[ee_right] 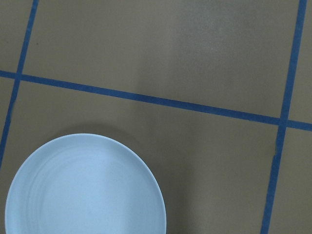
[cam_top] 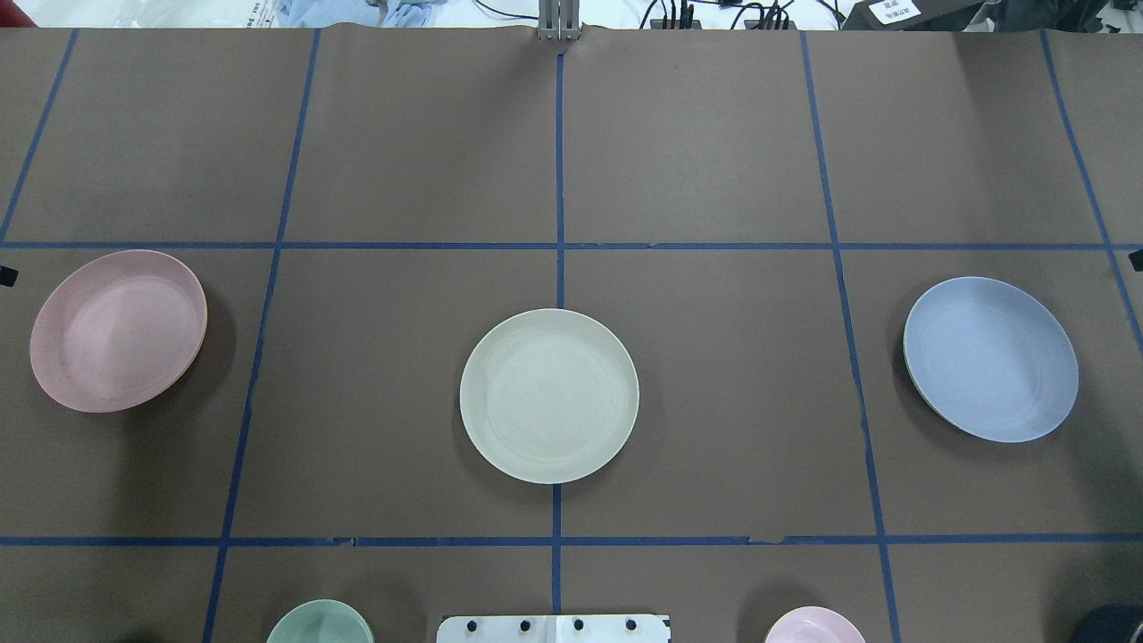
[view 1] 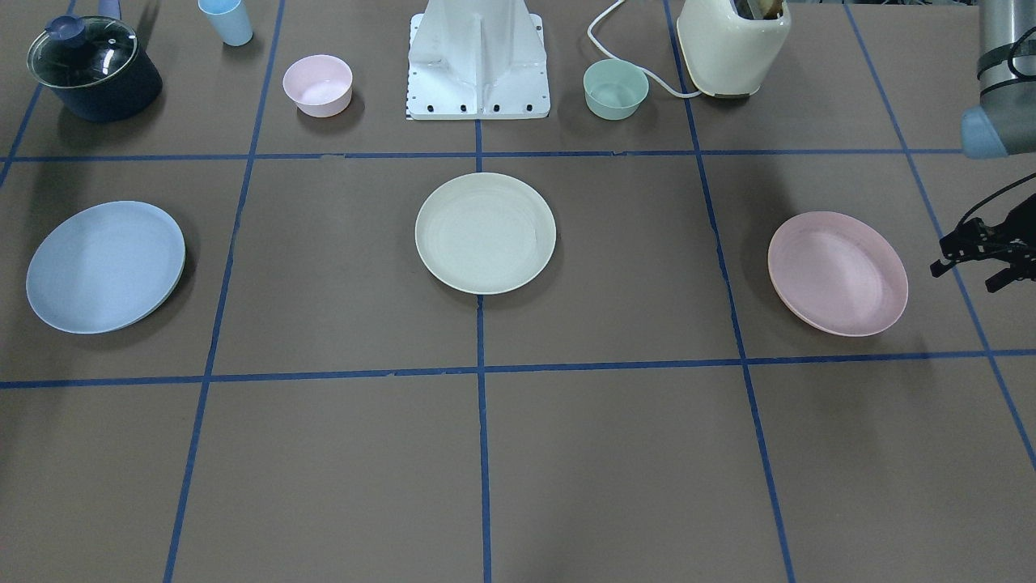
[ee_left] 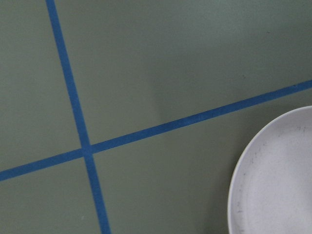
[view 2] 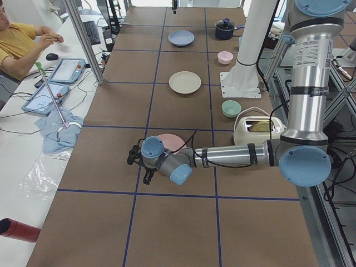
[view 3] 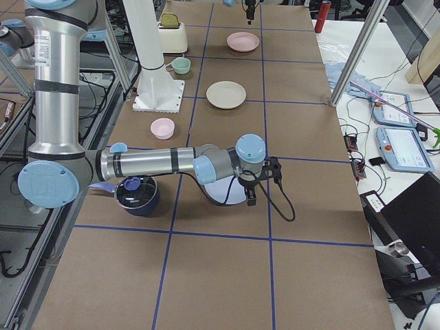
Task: Stack three plates with pink and blue
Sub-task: 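Lower the left gripper to the pink plate rim and grasp it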
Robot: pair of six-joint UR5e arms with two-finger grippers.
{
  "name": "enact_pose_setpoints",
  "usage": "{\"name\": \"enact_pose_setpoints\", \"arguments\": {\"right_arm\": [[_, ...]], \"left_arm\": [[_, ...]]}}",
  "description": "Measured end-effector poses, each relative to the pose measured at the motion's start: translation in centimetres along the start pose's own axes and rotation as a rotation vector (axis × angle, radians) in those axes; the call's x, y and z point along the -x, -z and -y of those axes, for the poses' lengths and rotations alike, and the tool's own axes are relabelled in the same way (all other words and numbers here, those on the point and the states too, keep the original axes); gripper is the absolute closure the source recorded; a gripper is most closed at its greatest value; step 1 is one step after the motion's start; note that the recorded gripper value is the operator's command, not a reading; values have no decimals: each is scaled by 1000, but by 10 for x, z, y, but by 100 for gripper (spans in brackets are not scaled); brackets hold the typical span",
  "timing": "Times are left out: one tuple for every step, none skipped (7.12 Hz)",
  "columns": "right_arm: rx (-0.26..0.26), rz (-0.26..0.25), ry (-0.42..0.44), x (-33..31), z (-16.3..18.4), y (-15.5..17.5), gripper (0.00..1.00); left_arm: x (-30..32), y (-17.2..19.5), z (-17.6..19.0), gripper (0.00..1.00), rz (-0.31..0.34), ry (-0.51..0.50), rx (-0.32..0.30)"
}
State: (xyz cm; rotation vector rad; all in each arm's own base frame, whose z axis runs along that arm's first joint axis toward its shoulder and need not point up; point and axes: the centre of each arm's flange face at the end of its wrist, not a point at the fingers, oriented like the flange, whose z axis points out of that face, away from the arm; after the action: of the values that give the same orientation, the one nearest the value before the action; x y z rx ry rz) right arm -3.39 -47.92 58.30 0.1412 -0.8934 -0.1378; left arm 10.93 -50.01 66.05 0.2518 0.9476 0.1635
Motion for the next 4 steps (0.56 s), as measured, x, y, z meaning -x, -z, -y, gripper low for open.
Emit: {"name": "enact_pose_setpoints", "arguments": {"right_arm": [[7, 1, -3, -2, 0, -4, 0], [9, 2, -5, -3, -1, -5, 0], [10, 3, -5, -3, -1, -6, 0], [11, 4, -5, -2, -1, -6, 0]], "left_arm": [[-14, -15, -1, 4, -15, 14, 20], [-27, -31, 0, 7, -26, 34, 45], [-36, -45, -3, 10, -33, 47, 72], [-41, -55, -7, 24, -35, 53, 92]]}}
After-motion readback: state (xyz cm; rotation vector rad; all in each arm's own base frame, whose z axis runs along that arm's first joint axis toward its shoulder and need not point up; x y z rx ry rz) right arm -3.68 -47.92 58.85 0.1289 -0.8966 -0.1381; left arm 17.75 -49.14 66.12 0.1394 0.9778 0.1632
